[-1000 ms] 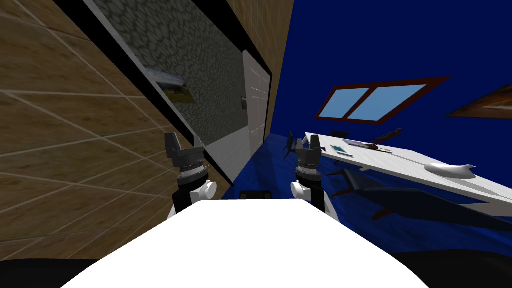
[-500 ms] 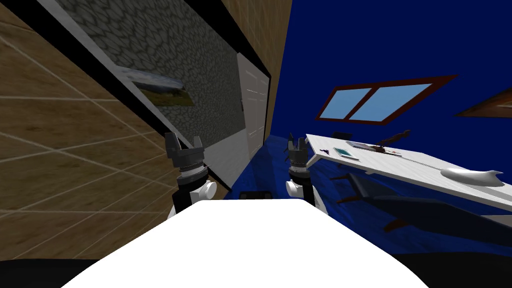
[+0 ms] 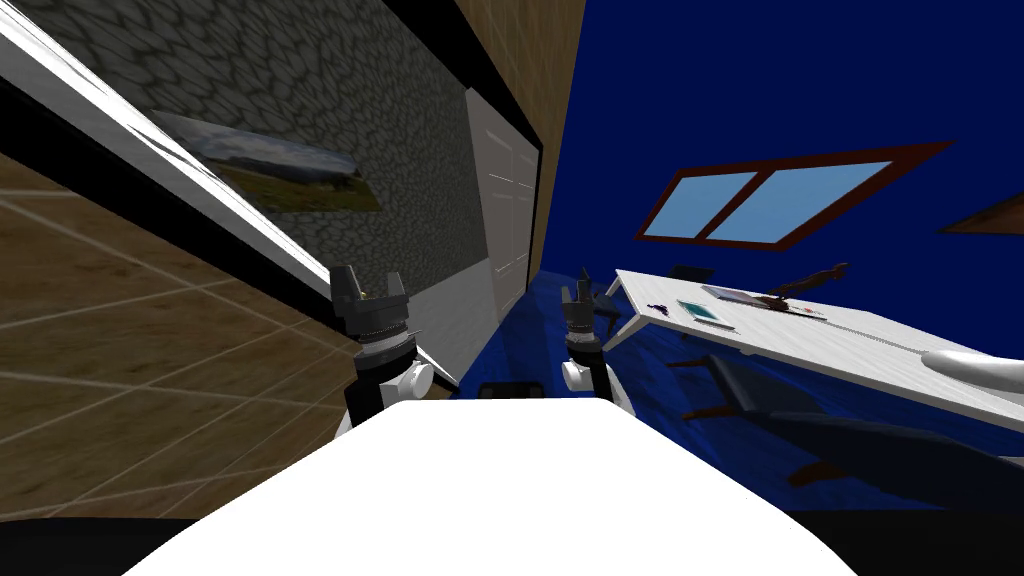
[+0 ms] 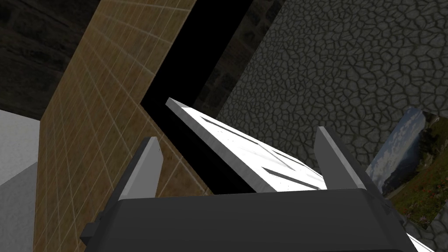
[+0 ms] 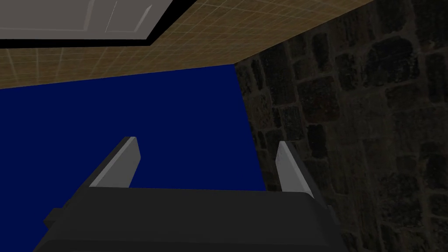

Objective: Push the door open

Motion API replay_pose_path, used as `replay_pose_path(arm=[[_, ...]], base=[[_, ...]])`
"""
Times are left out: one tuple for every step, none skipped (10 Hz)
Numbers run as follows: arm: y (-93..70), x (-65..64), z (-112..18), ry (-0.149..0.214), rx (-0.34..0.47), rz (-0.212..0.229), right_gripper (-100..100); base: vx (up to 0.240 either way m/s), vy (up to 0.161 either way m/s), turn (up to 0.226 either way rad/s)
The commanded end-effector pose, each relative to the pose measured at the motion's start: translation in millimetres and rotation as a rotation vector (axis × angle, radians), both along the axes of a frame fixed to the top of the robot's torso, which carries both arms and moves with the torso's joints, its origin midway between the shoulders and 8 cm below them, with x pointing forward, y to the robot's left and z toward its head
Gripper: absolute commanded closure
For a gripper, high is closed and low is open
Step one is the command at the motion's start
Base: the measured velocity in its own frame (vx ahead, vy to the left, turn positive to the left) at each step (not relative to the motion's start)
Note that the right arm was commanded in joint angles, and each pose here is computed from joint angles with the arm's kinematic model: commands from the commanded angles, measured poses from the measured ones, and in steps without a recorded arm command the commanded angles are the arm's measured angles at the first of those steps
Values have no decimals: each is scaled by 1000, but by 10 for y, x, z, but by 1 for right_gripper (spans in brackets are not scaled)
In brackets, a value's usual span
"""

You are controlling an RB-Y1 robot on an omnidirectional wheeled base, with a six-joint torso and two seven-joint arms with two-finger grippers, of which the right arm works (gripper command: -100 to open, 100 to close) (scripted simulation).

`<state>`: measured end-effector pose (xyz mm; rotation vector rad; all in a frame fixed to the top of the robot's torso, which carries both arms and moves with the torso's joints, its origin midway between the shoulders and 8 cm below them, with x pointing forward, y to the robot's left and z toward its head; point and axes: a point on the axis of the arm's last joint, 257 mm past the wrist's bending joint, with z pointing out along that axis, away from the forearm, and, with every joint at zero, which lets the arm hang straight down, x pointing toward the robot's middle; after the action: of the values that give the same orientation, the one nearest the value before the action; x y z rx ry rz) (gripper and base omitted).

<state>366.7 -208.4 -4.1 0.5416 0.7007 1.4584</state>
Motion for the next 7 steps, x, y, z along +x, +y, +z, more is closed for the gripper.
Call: replay_pose_path(arm=[[122,59,-119,21,9,36,-100],[167,82,-161,29,12,49,-100],[260,125,-245,46,17,75,-100],[355,164,-329,62,22,101,-100],[408,184,-375,71,25,115,-100],[461,204,-422,80,27,130,-100],[516,222,-468,89,29,144,-100]], base=[[149,-26,0],[120,-28,-1],[135,-32,0],[182,-48,-2],[167,-41,5],[128,-30,-1],[100,-27,-2]])
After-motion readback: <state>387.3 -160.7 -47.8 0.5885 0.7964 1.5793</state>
